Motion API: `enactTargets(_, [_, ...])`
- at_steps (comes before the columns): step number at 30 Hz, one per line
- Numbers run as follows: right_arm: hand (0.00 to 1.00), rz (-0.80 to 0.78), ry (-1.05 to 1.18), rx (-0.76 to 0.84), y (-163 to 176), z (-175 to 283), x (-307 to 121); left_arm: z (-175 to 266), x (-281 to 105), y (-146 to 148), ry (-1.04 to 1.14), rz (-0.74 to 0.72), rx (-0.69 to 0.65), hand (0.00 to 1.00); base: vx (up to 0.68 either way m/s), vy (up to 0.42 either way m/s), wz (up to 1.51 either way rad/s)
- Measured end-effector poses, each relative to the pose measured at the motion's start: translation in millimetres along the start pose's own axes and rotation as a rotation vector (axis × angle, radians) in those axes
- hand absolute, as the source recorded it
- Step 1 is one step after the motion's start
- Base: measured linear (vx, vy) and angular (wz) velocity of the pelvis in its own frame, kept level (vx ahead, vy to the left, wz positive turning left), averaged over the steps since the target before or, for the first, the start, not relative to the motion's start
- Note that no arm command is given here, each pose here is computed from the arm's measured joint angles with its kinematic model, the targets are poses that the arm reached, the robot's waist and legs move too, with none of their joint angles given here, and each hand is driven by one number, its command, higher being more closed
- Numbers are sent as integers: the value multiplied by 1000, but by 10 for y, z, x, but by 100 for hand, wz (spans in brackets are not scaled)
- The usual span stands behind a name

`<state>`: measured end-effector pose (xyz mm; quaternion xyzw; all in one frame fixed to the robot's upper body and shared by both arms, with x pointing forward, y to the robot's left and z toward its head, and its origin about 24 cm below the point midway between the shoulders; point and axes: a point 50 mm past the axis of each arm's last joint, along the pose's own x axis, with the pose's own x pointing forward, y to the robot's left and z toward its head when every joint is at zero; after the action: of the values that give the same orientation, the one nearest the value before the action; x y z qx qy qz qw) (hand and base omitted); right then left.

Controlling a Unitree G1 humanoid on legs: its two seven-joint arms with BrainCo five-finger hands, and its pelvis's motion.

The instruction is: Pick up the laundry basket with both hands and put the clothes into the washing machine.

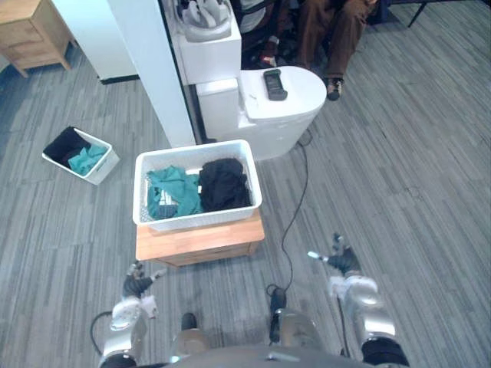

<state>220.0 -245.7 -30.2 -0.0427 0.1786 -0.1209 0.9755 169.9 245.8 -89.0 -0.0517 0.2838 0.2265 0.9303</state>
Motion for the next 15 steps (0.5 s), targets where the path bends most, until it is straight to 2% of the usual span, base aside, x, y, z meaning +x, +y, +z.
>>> enactTargets(2, [0,-13,-96,-14,-65,216,19,122,19,86,-47,25,-8,0,35,-54,16])
enactTargets(8, [0,7,-327,-41,-35,842,135,806,43,749,-274,204,-3,0,-58,25,-7])
enactTargets(12, [0,45,-465,-124,-110,1364,249,1301,68,925,-406,220,37,0,-91,64,-8])
enactTargets(14, [0,62,-575,-198,-121,1847,336,1762,153,962,-499,228,55,0,-95,26,-8])
enactTargets(15, [0,60,-590,-221,-132,1950,366,1884,182,965,-517,232,56,0,-97,9,0])
